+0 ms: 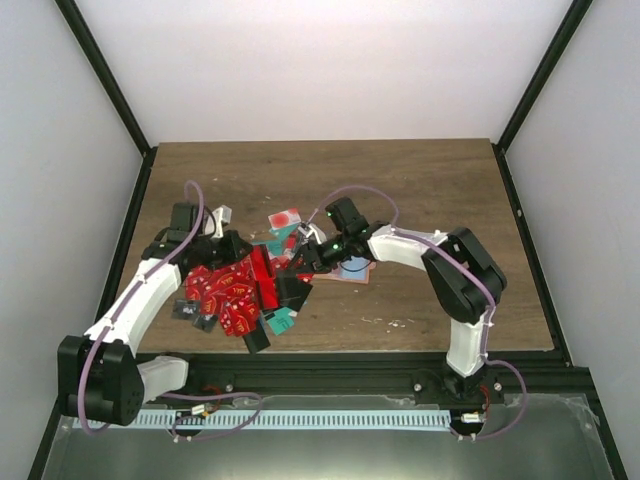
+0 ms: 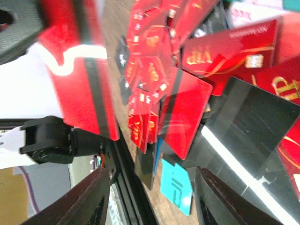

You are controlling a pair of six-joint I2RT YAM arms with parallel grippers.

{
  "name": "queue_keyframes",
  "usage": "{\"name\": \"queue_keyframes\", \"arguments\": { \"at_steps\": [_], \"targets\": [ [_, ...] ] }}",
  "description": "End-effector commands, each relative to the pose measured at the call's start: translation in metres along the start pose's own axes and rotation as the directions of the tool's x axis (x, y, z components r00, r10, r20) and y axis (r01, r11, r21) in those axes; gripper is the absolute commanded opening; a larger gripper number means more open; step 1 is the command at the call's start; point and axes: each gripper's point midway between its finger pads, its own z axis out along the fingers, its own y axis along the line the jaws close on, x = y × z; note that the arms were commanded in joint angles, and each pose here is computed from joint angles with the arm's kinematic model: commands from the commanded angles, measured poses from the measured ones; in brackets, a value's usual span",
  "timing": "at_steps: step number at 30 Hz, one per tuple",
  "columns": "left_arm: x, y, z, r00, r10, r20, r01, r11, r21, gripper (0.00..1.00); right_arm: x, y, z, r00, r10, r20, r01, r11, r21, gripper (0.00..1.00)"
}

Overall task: Put the credit cards into the card holder
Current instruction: Pick up the credit card from the center of the board.

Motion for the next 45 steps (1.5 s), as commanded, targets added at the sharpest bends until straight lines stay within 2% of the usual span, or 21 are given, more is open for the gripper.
{"name": "queue_keyframes", "arguments": {
  "at_steps": [1, 7, 14, 17, 23, 27, 28, 35, 39, 45],
  "targets": [
    [-0.013, -0.025, -0.006, 0.999, 0.054, 0.007, -0.054, 0.995, 0.088, 0.04, 0.0, 0.031, -0.022, 0.997, -0.08, 0.024, 0.081, 0.995, -0.058, 0.53],
    [-0.021, -0.059, -0.007, 0.996, 0.091, -0.003, -0.088, 0.968, 0.236, 0.04, -0.01, 0.053, -0.038, 0.994, -0.088, 0.069, 0.097, 0.985, -0.144, 0.58],
    [-0.022, -0.084, -0.009, 0.992, 0.123, -0.004, -0.114, 0.935, 0.337, 0.04, -0.026, 0.059, -0.043, 0.994, -0.062, 0.093, 0.079, 0.977, -0.2, 0.56],
    [-0.02, -0.089, -0.007, 0.991, 0.132, -0.007, -0.121, 0.928, 0.353, 0.04, -0.03, 0.067, -0.044, 0.993, -0.076, 0.086, 0.094, 0.968, -0.233, 0.49],
    [-0.018, -0.097, -0.004, 0.991, 0.135, -0.011, -0.122, 0.921, 0.371, 0.04, -0.035, 0.076, -0.045, 0.993, -0.087, 0.075, 0.105, 0.956, -0.274, 0.17],
    [-0.013, -0.1, 0.0, 0.991, 0.135, -0.022, -0.117, 0.918, 0.38, 0.04, -0.033, 0.084, -0.047, 0.993, -0.094, 0.067, 0.111, 0.944, -0.311, 0.04],
    [-0.012, -0.1, 0.001, 0.991, 0.131, -0.021, -0.113, 0.916, 0.384, 0.04, -0.032, 0.085, -0.047, 0.993, -0.095, 0.066, 0.111, 0.943, -0.315, 0.01],
    [-0.016, -0.104, 0.003, 0.993, 0.118, -0.004, -0.107, 0.916, 0.386, 0.04, -0.03, 0.083, -0.054, 0.993, -0.078, 0.086, 0.099, 0.955, -0.278, 0.01],
    [-0.018, -0.106, 0.004, 0.993, 0.117, -0.002, -0.107, 0.915, 0.389, 0.14, -0.023, 0.071, -0.064, 0.994, -0.027, 0.11, 0.054, 0.967, -0.249, 0.01],
    [-0.018, -0.117, 0.003, 0.99, 0.141, -0.023, -0.118, 0.898, 0.425, 0.38, -0.013, 0.06, -0.085, 0.986, 0.029, 0.163, 0.009, 0.974, -0.225, 0.01]
  ]
}}
